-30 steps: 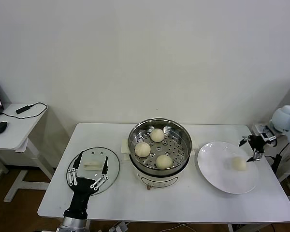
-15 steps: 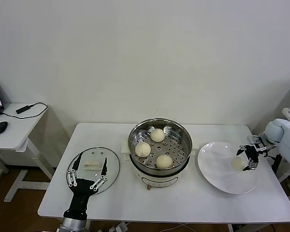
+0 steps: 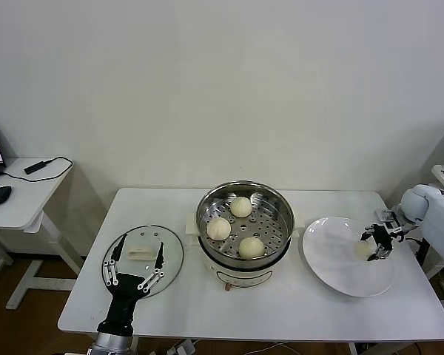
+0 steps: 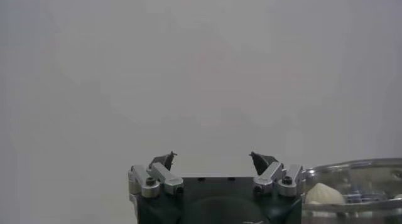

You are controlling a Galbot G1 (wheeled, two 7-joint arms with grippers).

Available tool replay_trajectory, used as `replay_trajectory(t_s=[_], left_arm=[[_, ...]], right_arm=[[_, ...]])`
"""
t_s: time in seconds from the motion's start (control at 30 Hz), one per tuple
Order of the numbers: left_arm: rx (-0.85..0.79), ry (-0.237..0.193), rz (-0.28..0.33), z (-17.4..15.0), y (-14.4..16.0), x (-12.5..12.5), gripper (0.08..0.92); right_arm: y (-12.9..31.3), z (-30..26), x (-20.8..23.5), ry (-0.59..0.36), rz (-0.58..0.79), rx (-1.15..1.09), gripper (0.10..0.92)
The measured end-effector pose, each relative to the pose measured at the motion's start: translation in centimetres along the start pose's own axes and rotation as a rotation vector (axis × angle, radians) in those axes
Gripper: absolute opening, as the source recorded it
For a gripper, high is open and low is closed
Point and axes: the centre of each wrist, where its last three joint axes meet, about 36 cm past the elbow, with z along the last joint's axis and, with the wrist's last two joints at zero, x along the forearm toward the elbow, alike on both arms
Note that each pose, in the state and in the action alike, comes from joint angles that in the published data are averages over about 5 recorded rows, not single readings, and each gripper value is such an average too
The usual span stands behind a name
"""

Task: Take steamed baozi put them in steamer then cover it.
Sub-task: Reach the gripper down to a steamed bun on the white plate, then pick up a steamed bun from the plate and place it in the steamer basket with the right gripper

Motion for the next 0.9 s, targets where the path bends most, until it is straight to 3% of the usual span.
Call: replay_trajectory(t_s=[0.37,0.7,0.9], left_arm=[[0.005,-0.013,0.006,-0.3,-0.2,-0.3,0.823],[0.01,-0.028,0.021,-0.6,-0.6,-0.5,0.823],[0.012,-0.035,0.023,-0.9,-0.7,-0.6,0.823]], right_arm=[[-3.1,-2.9,6.9,-0.01,0.01,0.038,0.661],[-6.7,-15.0,18.0,-0.086,0.025,0.168,0.653],[-6.5,-23.3,21.9,-0.133,0.004,0.25,0.653]])
